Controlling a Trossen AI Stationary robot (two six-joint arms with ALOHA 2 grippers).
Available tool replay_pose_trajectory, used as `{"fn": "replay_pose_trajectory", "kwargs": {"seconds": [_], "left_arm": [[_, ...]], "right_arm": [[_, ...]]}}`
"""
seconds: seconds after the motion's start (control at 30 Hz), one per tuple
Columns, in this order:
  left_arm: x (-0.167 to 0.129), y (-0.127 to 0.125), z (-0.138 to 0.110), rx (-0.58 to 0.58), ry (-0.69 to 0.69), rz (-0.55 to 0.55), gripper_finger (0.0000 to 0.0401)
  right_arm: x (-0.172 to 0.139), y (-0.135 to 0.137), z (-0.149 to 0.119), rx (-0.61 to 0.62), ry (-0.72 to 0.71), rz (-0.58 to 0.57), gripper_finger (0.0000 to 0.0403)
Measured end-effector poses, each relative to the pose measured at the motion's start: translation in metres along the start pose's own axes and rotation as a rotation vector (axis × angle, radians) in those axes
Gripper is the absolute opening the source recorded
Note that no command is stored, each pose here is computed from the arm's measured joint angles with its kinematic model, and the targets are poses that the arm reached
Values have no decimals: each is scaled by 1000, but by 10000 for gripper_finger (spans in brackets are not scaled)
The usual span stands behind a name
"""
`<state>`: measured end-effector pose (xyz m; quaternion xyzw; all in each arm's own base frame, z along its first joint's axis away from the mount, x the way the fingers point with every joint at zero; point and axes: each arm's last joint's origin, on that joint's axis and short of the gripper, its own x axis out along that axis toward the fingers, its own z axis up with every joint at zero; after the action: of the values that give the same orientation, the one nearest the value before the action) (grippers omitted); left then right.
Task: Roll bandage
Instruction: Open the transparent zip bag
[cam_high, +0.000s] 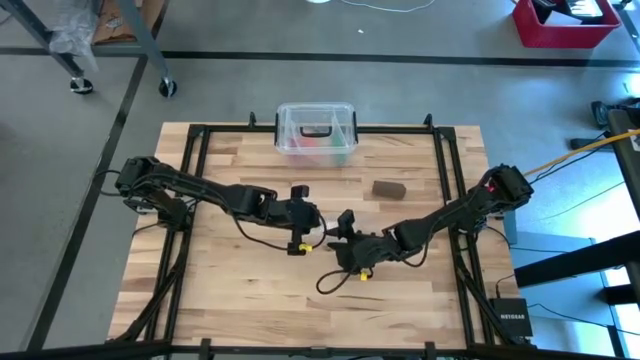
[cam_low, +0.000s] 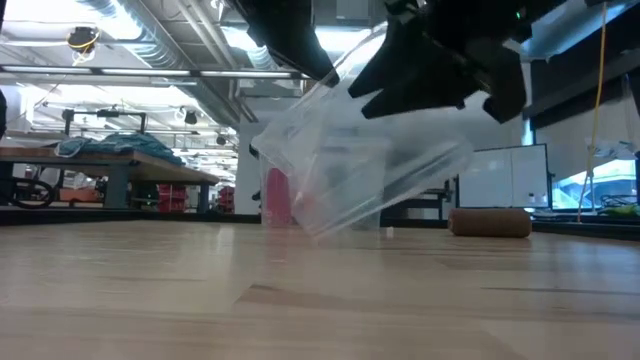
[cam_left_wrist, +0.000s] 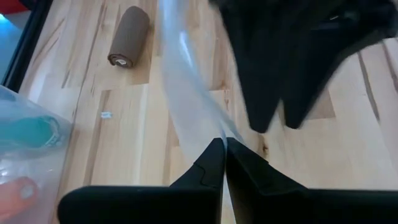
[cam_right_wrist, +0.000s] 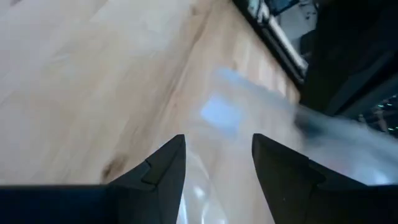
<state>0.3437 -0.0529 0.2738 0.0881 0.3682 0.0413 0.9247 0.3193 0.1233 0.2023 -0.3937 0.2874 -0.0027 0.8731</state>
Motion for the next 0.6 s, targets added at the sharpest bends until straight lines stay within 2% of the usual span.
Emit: {"fn": "replay_pose_trajectory", "kwargs": {"seconds": [0.23, 0.43, 0.6], "left_arm": [[0, 0, 1, -5, -9, 0, 5], [-1, -5, 1, 28, -16, -17, 5], [0, -5, 0, 31, -1, -3, 5]], "right_arm": [[-14, -14, 37, -74, -97, -62, 186], [3, -36, 22, -20, -28, -87, 186], [6, -31, 15, -22, 21, -24, 186]]}}
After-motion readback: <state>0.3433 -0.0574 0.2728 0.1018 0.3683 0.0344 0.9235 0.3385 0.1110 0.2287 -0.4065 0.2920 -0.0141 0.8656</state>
